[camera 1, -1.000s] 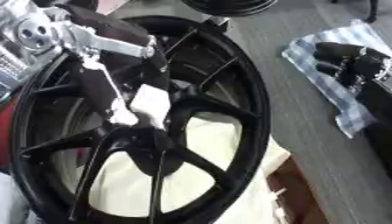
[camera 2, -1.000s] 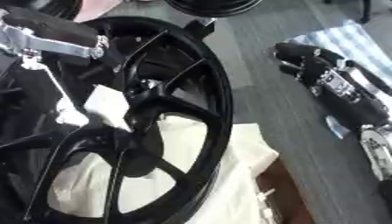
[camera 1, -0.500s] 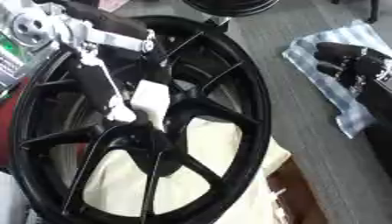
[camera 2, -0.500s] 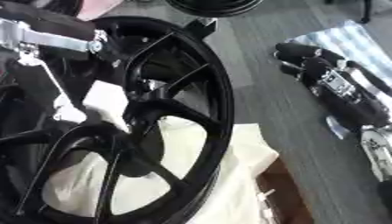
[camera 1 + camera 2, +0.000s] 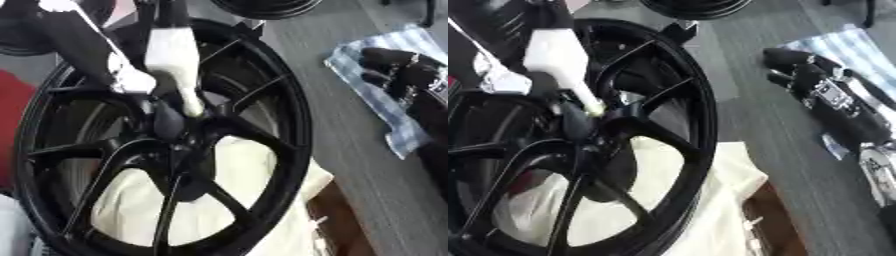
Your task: Pull the pin out of the wheel hub.
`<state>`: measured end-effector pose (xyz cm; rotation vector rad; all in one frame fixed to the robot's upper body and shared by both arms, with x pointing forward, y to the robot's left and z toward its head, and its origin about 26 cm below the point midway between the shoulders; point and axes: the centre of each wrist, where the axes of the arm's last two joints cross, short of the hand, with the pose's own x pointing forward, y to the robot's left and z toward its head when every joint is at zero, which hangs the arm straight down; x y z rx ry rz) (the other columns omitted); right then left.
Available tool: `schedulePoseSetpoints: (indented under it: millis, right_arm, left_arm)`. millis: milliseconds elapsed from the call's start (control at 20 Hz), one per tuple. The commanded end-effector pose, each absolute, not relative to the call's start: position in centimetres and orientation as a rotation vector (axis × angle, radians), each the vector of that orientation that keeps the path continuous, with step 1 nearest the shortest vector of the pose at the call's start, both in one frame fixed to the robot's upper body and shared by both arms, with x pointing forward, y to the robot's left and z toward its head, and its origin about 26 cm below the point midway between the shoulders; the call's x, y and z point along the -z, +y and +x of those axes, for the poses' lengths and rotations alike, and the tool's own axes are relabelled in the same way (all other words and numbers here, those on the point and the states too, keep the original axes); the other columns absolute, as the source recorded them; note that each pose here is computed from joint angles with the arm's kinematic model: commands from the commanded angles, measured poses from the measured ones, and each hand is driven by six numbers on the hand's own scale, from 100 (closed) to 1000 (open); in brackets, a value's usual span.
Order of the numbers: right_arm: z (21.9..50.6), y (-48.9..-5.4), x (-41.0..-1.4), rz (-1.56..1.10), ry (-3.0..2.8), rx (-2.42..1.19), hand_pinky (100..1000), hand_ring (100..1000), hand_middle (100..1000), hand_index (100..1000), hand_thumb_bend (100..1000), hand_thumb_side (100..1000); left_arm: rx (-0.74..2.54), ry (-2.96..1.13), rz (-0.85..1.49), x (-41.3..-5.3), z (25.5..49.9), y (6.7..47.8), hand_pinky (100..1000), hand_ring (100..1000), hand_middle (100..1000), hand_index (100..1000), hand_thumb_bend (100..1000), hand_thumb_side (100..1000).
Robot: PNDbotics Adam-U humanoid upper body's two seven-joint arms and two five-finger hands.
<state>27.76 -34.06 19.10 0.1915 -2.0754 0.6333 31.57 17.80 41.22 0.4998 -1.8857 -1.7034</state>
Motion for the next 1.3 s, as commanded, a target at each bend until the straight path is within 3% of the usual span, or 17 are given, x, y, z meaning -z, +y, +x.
schedulePoseSetpoints:
  millis: [50,400,650,700,800,850,900,1000,1050,1300]
  right_arm:
    - [27.4,-34.5,-20.1,0.156,-2.104,-0.650,1000,1000,936,863,100,675]
    - [27.2,-34.9,-20.1,0.143,-2.132,-0.610,1000,1000,934,863,100,665]
    - [27.3,-34.8,-20.1,0.151,-2.151,-0.595,1000,1000,934,862,100,667]
    - [27.3,-34.8,-20.0,0.151,-2.152,-0.592,1000,1000,934,863,100,669]
    - [27.3,-34.7,-20.0,0.151,-2.153,-0.586,1000,1000,934,862,100,669]
    - [27.3,-34.7,-20.0,0.151,-2.155,-0.583,1000,1000,934,862,100,669]
    - [27.3,-34.7,-20.0,0.151,-2.156,-0.579,1000,1000,934,862,100,670]
    - [27.3,-34.7,-20.0,0.154,-2.158,-0.578,1000,1000,934,862,100,668]
    - [27.3,-34.6,-20.0,0.157,-2.159,-0.579,1000,1000,934,862,100,668]
    - [27.3,-34.7,-19.9,0.153,-2.163,-0.577,1000,1000,934,863,100,669]
  left_arm:
    - [1.483,-1.929,0.706,-43.4,30.8,23.4,683,447,194,300,100,198]
    - [0.956,-1.737,0.940,-39.2,32.3,37.4,669,443,188,303,100,252]
    - [0.752,-1.645,0.914,-33.5,32.5,42.2,695,468,250,364,100,248]
    - [0.718,-1.633,0.905,-32.2,32.4,42.8,715,508,329,446,100,208]
    - [0.683,-1.605,0.873,-29.9,32.4,43.4,757,612,528,698,100,160]
    - [0.687,-1.591,0.856,-29.1,32.4,43.6,851,779,776,913,157,612]
    - [0.697,-1.571,0.852,-28.5,32.4,43.7,859,786,784,918,196,651]
    - [0.700,-1.543,0.870,-28.0,32.6,44.1,890,814,818,939,262,853]
    - [0.699,-1.537,0.879,-27.9,32.7,44.2,889,813,820,944,269,901]
    - [0.717,-1.544,0.892,-28.0,32.6,43.9,883,810,816,949,274,920]
